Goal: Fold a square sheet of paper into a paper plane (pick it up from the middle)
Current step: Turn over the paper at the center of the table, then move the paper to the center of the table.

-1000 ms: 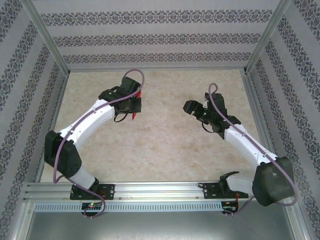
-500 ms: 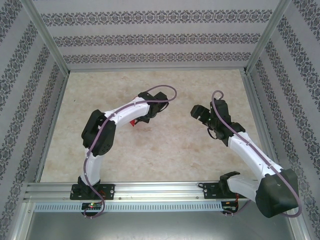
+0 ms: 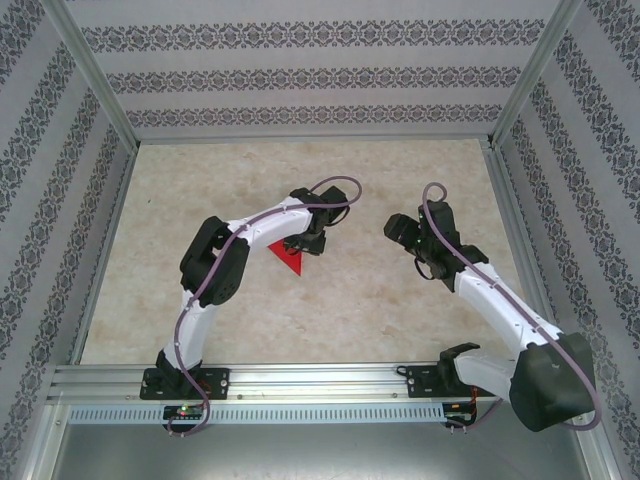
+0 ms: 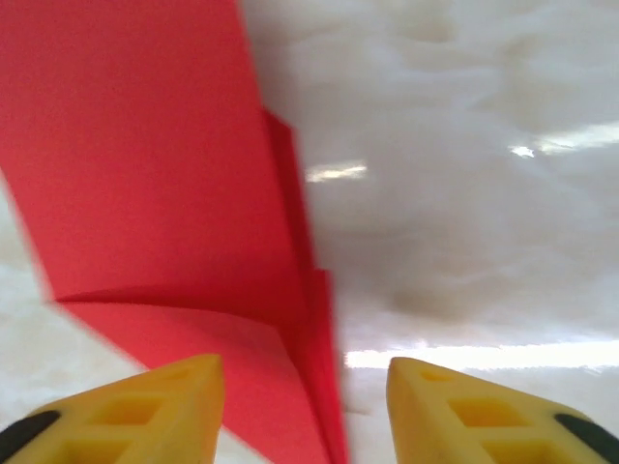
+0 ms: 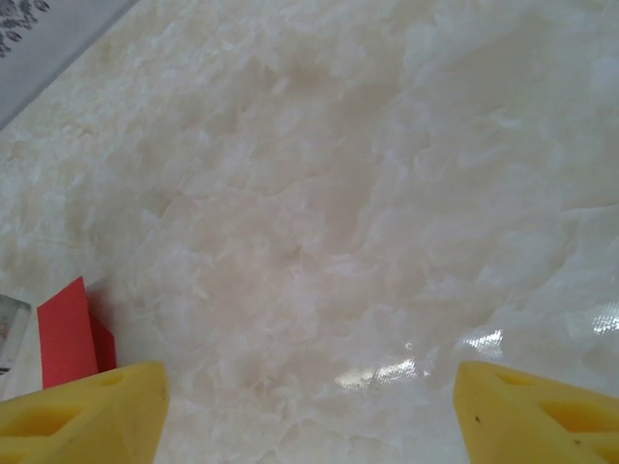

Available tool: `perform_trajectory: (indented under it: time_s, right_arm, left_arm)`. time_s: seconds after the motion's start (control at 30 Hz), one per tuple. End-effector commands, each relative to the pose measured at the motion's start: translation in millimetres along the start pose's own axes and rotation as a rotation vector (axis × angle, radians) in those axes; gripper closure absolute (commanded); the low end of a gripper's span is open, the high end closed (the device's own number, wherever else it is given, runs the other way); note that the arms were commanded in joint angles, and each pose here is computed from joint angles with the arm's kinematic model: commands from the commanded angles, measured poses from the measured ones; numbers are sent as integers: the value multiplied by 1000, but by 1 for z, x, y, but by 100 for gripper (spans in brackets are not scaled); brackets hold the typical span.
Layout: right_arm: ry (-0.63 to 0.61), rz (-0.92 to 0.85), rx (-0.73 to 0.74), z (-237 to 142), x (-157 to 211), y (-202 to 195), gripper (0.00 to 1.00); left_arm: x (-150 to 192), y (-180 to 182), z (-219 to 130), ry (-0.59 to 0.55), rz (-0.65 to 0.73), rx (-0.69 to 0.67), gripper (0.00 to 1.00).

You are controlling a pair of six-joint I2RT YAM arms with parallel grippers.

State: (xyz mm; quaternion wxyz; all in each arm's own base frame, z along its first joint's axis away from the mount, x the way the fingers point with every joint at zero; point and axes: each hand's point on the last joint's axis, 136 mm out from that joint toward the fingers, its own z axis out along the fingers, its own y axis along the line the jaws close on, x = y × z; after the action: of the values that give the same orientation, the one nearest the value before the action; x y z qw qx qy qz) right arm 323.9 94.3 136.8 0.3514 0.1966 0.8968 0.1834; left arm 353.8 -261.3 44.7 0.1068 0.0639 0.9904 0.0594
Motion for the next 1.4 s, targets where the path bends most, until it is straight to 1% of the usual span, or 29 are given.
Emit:
perform_trajectory:
  time_s: [0.0,0.07,0.17,0.27,0.4,0.5,0.6,0.73,0.87,1.03,1.13,1.23,1.3,1.37]
  right_arm:
    - [45,-15,-28,9,8,17,25]
    - [73,-48,-54,16,19,37,28]
    - [131,-109,-107,31,42,78,31]
    - [212,-161,-160,48,74,123,38]
    - [319,-250,-226,70,119,182,48]
    - [382,-298,-264,81,145,214,55]
    - [415,-318,-267,94,161,228,56]
    - [446,-309,-241,114,170,227,57]
    - [481,-312,-205,129,177,218,57]
    - [557,-335,-174,141,192,200,57]
    - [597,-401,-164,140,197,188,57]
    - [646,-530,-186,130,199,173,57]
    - [678,-621,-170,123,198,152,56]
    - [736,-687,-173,115,196,129,56]
  left_arm:
    - [-28,-9,-45,-75,-83,264,45]
    - [-34,7,-56,-97,-129,310,41]
    - [-40,41,-64,-126,-220,349,37]
    - [-37,82,-60,-139,-323,331,35]
    - [-24,130,-52,-142,-436,299,32]
    - [-13,155,-46,-147,-515,292,29]
    - [-5,175,-44,-156,-576,279,26]
    - [2,187,-42,-155,-621,282,23]
    - [4,188,-39,-145,-635,298,22]
    - [3,188,-37,-145,-641,314,21]
    - [0,184,-40,-162,-628,341,17]
    - [-3,181,-45,-180,-607,369,15]
    - [-3,181,-48,-190,-599,378,14]
    - [-2,179,-49,-193,-593,386,14]
